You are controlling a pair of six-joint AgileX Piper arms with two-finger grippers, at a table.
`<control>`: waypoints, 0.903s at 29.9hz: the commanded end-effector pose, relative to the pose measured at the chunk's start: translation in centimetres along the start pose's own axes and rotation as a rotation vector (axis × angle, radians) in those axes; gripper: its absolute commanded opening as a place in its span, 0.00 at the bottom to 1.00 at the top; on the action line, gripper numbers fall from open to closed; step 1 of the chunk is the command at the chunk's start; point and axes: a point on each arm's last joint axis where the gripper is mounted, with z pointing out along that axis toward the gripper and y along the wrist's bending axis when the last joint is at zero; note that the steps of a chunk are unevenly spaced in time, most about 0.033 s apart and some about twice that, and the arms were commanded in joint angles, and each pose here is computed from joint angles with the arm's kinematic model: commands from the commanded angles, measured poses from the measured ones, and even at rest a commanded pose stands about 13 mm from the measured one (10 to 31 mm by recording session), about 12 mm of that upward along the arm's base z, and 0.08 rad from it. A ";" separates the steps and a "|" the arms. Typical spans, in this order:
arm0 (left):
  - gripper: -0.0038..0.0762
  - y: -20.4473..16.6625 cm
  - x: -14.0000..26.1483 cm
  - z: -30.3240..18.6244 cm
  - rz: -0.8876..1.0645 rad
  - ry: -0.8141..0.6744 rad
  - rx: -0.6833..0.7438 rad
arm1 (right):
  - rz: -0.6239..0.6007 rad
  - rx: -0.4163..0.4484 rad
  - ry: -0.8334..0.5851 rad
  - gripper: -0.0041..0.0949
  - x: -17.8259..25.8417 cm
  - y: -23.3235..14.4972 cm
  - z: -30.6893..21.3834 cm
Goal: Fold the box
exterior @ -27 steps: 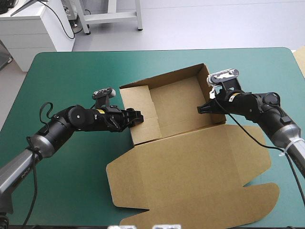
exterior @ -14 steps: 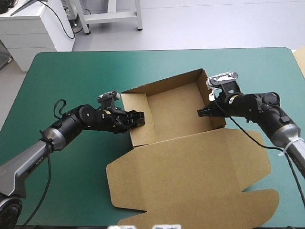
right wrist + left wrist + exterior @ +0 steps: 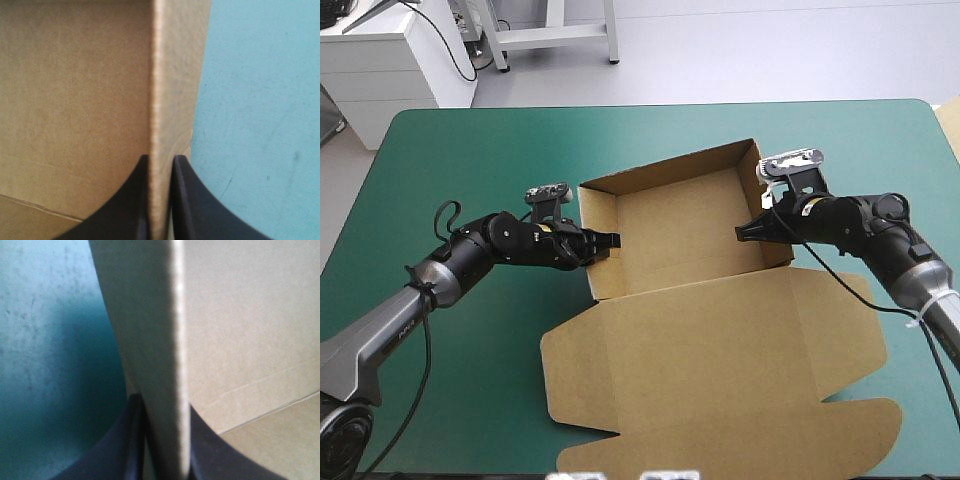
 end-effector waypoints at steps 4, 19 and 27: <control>0.04 -4.3 -3.6 -4.5 0.172 -0.106 0.065 | 0.102 -0.110 -0.057 0.04 -1.1 1.8 -2.1; 0.04 -2.9 -4.9 -4.9 0.254 0.055 -0.225 | 0.095 -0.074 0.200 0.04 -1.6 1.5 -1.8; 0.04 -2.0 -4.8 -2.7 0.223 0.117 -0.245 | 0.100 -0.081 0.406 0.04 -1.2 1.1 1.8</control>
